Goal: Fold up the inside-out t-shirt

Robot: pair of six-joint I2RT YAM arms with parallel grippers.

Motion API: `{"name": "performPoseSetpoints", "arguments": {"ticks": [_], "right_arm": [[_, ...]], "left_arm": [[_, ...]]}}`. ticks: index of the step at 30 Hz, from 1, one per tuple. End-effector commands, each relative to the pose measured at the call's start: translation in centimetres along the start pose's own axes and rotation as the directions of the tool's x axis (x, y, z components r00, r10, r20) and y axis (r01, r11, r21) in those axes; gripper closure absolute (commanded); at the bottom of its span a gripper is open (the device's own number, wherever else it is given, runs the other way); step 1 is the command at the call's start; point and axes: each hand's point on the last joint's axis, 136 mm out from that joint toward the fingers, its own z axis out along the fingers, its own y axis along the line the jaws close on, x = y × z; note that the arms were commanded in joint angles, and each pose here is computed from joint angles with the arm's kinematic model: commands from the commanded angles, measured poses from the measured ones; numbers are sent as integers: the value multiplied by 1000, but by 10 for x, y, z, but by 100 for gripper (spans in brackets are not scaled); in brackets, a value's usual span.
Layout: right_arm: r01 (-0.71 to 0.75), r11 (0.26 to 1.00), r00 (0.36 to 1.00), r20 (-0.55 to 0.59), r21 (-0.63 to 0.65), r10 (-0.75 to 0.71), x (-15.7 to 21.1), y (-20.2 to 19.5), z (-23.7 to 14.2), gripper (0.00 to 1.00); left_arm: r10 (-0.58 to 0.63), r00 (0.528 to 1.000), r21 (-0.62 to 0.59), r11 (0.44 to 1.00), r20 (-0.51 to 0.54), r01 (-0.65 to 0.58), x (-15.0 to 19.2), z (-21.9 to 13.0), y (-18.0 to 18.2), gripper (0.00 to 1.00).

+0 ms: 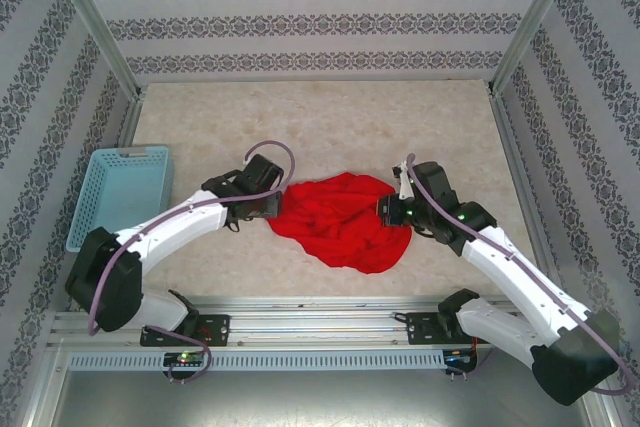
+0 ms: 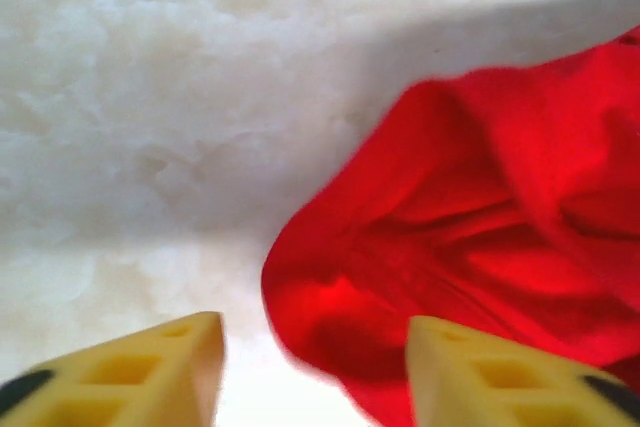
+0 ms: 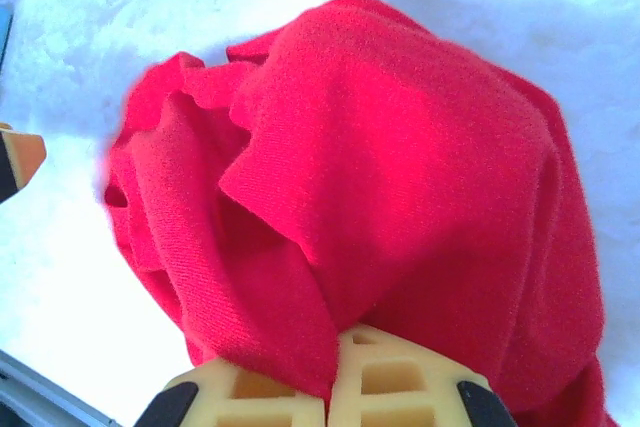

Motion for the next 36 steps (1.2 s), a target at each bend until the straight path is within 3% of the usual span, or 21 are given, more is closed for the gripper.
{"name": "performPoseSetpoints", "arguments": {"ticks": [1,6,12,16,22,25,27,29,33,36], "right_arm": [[-18,999,1000,-20,-29,18,3,3,10,100],[-20,999,1000,-1,-32,20,-5,6,9,100],[-18,1000,999,35,-8,19,-13,4,2,100],[-22,1000,999,47,-8,22,-17,5,1,100],[-31,999,997,69,20,30,-19,-1,-1,100],[-43,999,996,82,34,40,-20,-6,-2,100],[-49,998,995,84,47,45,-21,-10,-2,100],[-52,996,996,81,68,46,-23,-16,-3,100],[-70,991,996,68,111,62,-29,-38,-14,100],[-137,990,988,69,24,135,-35,-41,-20,100]], "left_arm": [[119,991,-107,988,68,-111,-12,-41,-2,29],[204,975,87,973,86,-212,-7,-62,-70,22],[159,987,262,953,2,-154,17,-34,-122,24],[144,988,273,954,-47,-126,22,-12,-137,27],[147,982,245,963,-121,-115,33,14,-143,43],[137,983,252,962,-121,-103,31,18,-148,61],[115,989,242,966,-95,-89,23,15,-145,83],[83,996,224,972,-45,-70,10,6,-134,98],[-33,989,259,966,141,-5,-23,-44,-95,100],[-134,937,273,961,324,44,-42,-94,-49,100]]}}
